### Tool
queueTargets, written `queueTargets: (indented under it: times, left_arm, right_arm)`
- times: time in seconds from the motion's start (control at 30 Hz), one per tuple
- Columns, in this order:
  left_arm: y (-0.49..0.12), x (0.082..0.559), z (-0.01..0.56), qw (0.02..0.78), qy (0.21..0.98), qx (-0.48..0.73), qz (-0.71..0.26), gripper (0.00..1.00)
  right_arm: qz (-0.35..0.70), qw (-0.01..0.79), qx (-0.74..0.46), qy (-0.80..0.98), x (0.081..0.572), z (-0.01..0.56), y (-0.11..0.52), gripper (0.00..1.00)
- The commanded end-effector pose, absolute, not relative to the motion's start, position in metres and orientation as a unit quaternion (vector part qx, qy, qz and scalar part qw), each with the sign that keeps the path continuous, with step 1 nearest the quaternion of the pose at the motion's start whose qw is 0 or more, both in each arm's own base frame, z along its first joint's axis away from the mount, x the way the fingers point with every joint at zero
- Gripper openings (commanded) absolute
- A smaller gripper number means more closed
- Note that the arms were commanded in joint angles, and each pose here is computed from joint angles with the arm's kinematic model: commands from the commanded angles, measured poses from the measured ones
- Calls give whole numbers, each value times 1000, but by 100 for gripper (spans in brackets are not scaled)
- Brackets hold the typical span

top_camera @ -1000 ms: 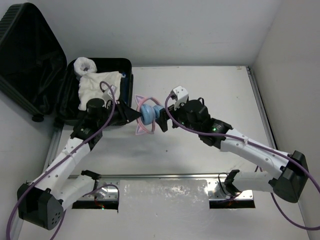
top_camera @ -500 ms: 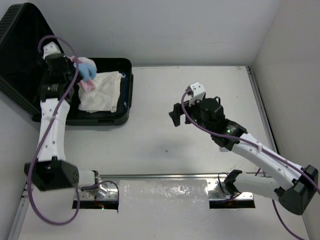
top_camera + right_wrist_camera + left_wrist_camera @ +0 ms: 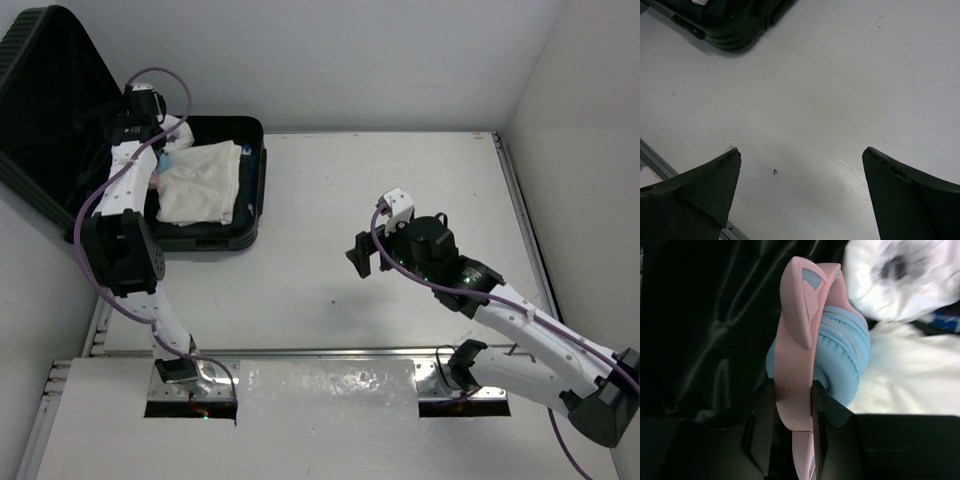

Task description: Pack the luggage

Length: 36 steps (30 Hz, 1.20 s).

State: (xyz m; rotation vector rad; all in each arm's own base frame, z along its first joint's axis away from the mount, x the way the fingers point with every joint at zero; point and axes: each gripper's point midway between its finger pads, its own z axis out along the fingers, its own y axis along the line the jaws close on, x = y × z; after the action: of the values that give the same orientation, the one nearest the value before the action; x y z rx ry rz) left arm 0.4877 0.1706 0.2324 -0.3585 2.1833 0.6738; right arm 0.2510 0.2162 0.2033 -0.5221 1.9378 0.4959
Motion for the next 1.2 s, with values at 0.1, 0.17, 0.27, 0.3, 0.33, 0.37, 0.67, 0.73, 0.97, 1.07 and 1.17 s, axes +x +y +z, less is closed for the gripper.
queueTargets:
  times: [0.1,0.17,0.27,0.3,0.33,0.37,0.67,0.73,0.97,1.07,1.17]
  left_arm:
    - [216,457,293,430,806,-125,387,0]
    - [223,448,295,429,794,-136,408,0]
    - [221,438,313,457,776,-141,412,0]
    - [214,446,311,469,783,-118,392,0]
    - [211,452,307,469,790,-108,380,0]
    - [204,458,296,466,804,-96,358,0]
    - [185,475,225,401,868,-50,289,22]
    - [186,477,228,401,863,-65,299,95]
    - [200,442,327,476,790,-162,350,100]
    - [204,401,388,527,726,-254,362,100]
    - [181,357,426,577,694,-332,276,100]
  right_arm:
    - [240,502,-247,793,234,197,222,99]
    - [245,500,-251,792,233,194,224,99]
    - [263,482,-265,793,229,188,234,99]
    - [268,480,-269,791,228,187,236,99]
    - [270,477,-270,791,228,186,238,99]
    - [275,476,-272,790,228,186,240,99]
    - [248,485,-270,794,233,191,232,99]
    - [238,485,-268,798,235,191,229,99]
    - [155,482,-234,830,257,184,202,99]
    - [101,465,-198,857,272,178,178,99]
    - [82,443,-143,882,285,171,147,99]
